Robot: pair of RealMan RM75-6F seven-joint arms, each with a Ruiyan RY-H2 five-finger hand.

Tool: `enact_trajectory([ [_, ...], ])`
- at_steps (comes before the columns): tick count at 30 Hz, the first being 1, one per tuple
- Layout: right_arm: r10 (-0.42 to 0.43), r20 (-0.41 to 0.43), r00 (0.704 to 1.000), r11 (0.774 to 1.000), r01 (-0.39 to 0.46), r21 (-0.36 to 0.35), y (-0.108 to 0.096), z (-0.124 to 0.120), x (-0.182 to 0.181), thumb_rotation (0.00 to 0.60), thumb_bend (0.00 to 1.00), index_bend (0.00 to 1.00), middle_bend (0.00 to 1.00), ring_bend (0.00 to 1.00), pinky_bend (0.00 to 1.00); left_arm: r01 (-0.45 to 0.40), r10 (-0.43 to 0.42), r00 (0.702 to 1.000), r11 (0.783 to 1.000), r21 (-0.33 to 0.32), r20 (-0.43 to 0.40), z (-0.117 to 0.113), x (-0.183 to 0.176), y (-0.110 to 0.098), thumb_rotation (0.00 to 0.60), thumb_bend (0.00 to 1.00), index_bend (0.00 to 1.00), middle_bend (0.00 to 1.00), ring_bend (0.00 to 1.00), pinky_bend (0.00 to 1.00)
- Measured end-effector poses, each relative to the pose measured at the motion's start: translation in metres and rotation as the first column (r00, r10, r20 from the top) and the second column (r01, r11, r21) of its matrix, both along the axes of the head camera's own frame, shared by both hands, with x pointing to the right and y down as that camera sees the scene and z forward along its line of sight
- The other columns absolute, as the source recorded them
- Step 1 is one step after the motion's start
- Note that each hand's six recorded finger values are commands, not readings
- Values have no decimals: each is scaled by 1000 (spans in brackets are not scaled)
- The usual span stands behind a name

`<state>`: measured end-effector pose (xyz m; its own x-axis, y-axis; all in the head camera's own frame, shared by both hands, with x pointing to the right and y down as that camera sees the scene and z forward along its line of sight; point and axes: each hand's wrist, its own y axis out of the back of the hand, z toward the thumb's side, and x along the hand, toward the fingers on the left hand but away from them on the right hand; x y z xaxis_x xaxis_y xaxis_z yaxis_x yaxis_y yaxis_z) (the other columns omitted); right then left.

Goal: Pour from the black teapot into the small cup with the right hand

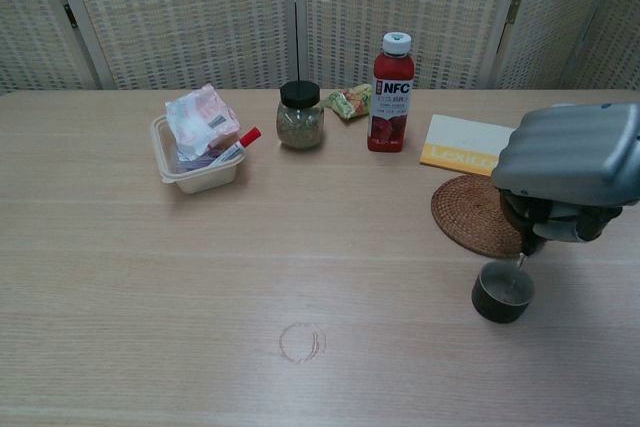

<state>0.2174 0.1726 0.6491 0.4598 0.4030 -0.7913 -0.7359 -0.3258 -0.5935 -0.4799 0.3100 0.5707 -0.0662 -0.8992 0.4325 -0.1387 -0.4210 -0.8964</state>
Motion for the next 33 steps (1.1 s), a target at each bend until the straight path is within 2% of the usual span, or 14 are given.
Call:
enact_trajectory([
  [11,17,12,1000,1000,-17,-10,0,0,-2,600,654,962,1000,898,411,2,-2,1000,1000,1,-1,0,0,0,600,205,104,0,71,38],
  [21,120,56,991,991,-116,-71,-1,2,2,600,647,962,1000,898,411,-6,6,1000,1000,-3,1,0,2,-1,600,205,104,0,71,37],
  [27,221,88,971,969,-208,-137,-3,3,7,600,645,962,1000,898,411,-13,13,1000,1000,-1,3,0,4,-2,600,205,104,0,71,37],
  [33,361,118,925,920,-333,-207,-14,0,16,600,644,962,1000,898,411,-17,17,1000,1000,-4,8,-2,6,-3,600,205,104,0,71,37],
])
